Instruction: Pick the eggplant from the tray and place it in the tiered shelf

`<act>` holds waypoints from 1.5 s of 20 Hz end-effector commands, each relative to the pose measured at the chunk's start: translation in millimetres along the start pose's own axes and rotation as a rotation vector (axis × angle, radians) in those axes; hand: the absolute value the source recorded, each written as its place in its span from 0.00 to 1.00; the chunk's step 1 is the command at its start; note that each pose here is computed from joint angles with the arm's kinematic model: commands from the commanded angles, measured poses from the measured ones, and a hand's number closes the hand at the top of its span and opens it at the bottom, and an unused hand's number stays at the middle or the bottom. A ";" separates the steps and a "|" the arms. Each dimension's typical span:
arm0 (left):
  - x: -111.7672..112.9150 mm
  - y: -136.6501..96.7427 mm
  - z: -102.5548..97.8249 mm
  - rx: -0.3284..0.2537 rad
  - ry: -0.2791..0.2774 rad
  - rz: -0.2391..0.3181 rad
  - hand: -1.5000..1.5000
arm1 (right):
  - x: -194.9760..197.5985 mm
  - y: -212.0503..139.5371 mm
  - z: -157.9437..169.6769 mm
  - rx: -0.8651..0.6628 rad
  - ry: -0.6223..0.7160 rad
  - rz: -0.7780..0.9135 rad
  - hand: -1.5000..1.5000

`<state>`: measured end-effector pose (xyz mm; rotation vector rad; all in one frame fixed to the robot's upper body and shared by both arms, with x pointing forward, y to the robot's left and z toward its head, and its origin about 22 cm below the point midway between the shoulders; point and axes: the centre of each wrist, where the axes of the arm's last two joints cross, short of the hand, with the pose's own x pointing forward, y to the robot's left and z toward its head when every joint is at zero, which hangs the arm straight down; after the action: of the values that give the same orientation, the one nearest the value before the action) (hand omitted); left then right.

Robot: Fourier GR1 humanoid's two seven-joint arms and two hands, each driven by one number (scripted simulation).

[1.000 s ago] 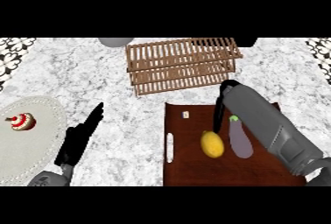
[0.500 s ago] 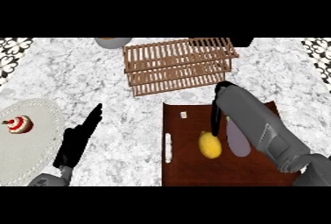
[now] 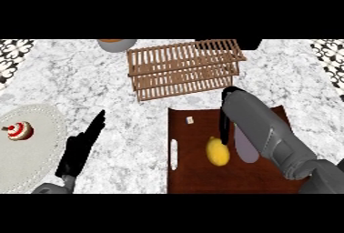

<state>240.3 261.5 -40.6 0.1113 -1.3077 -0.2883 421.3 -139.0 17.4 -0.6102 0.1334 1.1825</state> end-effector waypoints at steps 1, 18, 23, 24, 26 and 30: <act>4.0 2.1 10.2 0.006 -0.004 0.000 0.50 | -3.3 23.3 -29.6 0.042 0.196 0.054 0.00; 4.1 -2.7 -7.2 0.011 -0.020 -0.002 0.50 | 18.2 54.0 -30.3 -0.012 0.095 0.099 1.00; -6.6 12.7 10.0 0.019 0.043 0.024 0.50 | -1.6 31.8 -14.1 -0.292 -0.134 0.016 1.00; -7.1 1.2 7.5 0.026 0.030 0.021 0.50 | 13.8 27.4 14.3 -0.391 -0.246 -0.031 1.00; -10.0 19.2 9.1 0.062 0.048 0.025 0.50 | 9.3 9.6 44.4 -0.566 -0.449 -0.071 1.00; -11.7 30.4 13.0 0.074 0.062 0.011 0.50 | 1.6 18.6 54.8 -0.754 -0.620 -0.179 1.00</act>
<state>232.3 281.7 -41.9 0.1471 -1.2706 -0.2355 403.4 -106.5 43.8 -0.8217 -0.6326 1.2365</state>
